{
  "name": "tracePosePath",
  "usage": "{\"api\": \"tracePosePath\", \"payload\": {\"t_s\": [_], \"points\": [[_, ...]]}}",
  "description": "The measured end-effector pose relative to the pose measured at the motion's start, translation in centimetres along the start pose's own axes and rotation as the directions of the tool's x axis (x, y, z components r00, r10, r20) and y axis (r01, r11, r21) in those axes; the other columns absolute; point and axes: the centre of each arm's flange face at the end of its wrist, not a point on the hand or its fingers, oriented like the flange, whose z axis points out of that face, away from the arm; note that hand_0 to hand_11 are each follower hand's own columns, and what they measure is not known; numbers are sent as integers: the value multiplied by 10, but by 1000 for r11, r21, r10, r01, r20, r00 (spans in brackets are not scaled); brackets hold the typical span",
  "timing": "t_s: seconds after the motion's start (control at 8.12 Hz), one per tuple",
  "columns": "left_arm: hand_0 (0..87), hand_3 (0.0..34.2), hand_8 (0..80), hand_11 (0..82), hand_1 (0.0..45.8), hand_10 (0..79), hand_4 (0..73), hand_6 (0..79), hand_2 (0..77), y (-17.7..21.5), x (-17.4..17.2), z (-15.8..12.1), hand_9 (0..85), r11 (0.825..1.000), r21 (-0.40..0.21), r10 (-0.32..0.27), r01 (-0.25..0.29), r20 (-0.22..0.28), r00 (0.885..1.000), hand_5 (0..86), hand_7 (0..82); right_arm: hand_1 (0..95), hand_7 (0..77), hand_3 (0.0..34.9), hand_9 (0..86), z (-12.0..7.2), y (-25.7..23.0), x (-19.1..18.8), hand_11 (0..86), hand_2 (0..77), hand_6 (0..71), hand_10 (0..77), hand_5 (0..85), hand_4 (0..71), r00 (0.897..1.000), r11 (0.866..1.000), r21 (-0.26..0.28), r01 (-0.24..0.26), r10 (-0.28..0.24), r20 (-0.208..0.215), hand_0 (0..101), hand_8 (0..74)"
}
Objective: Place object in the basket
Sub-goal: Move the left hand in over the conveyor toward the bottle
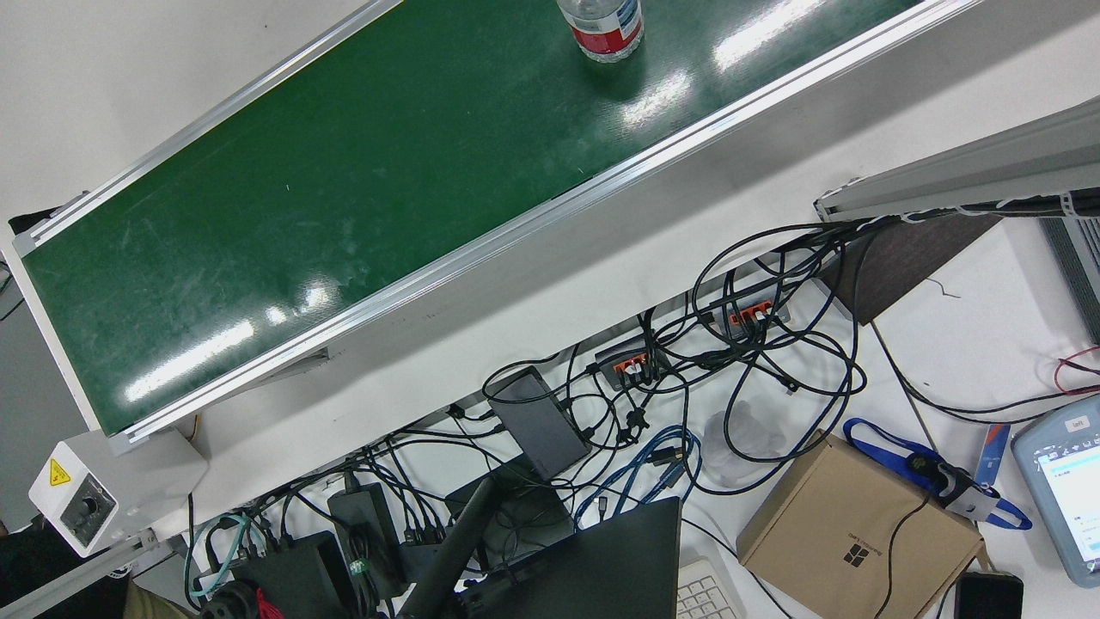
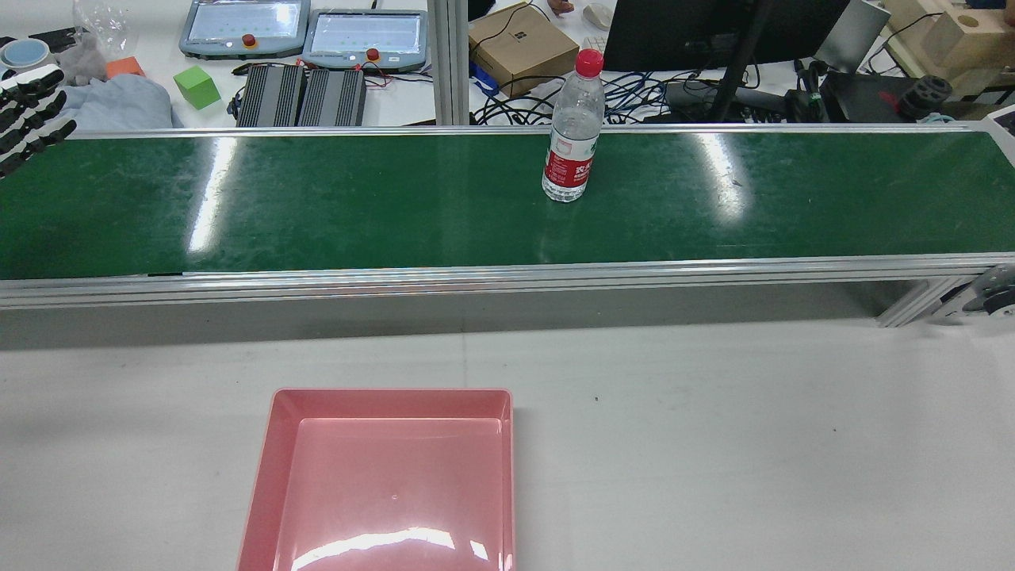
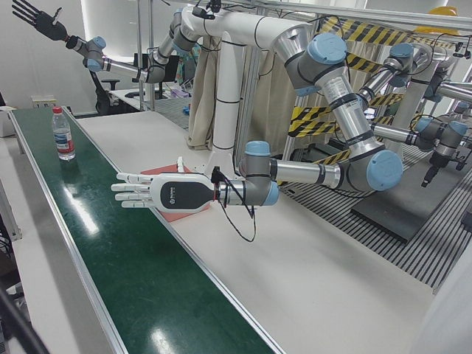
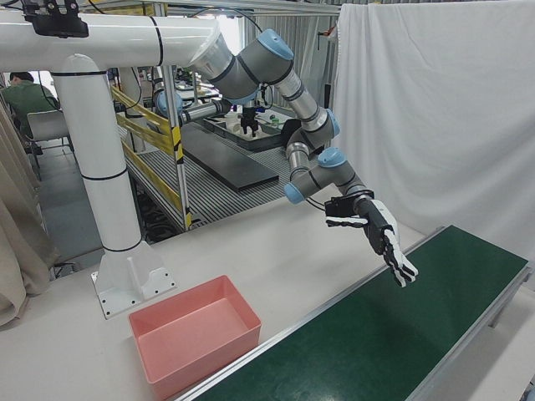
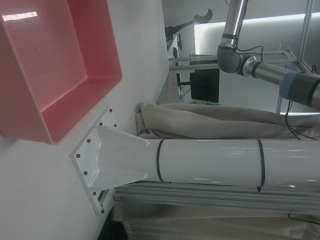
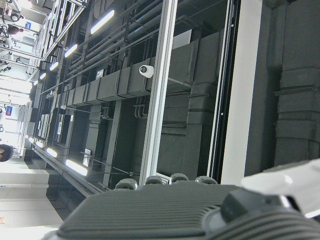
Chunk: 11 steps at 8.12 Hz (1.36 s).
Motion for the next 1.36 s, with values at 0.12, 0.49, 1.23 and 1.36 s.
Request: {"api": "tracePosePath", "payload": {"t_s": [0.12, 0.49, 1.23, 1.36], "points": [[516, 4, 16, 71, 65, 33, 60, 0, 5, 4, 1, 7, 5, 1000, -4, 0, 0, -2, 1000, 93, 5, 0, 5, 2, 0, 0, 0, 0, 0, 11, 0, 5, 0, 5, 1000, 1000, 0, 0, 0, 0, 1, 0], [524, 3, 33, 82, 98, 33, 82, 0, 5, 16, -6, 22, 5, 1000, -13, -6, 7, 9, 1000, 93, 5, 0, 5, 2, 0, 0, 0, 0, 0, 11, 0, 5, 0, 5, 1000, 1000, 0, 0, 0, 0, 3, 0], [519, 4, 27, 82, 87, 49, 71, 0, 5, 52, -41, 62, 16, 1000, -2, -30, 30, 8, 1000, 93, 5, 0, 5, 2, 0, 0, 0, 0, 0, 11, 0, 5, 0, 5, 1000, 1000, 0, 0, 0, 0, 1, 0], [518, 4, 27, 71, 87, 44, 71, 0, 5, 60, -44, 73, 11, 1000, 3, -27, 27, 9, 1000, 93, 5, 0, 5, 2, 0, 0, 0, 0, 0, 11, 0, 5, 0, 5, 1000, 1000, 0, 0, 0, 0, 1, 0]]}}
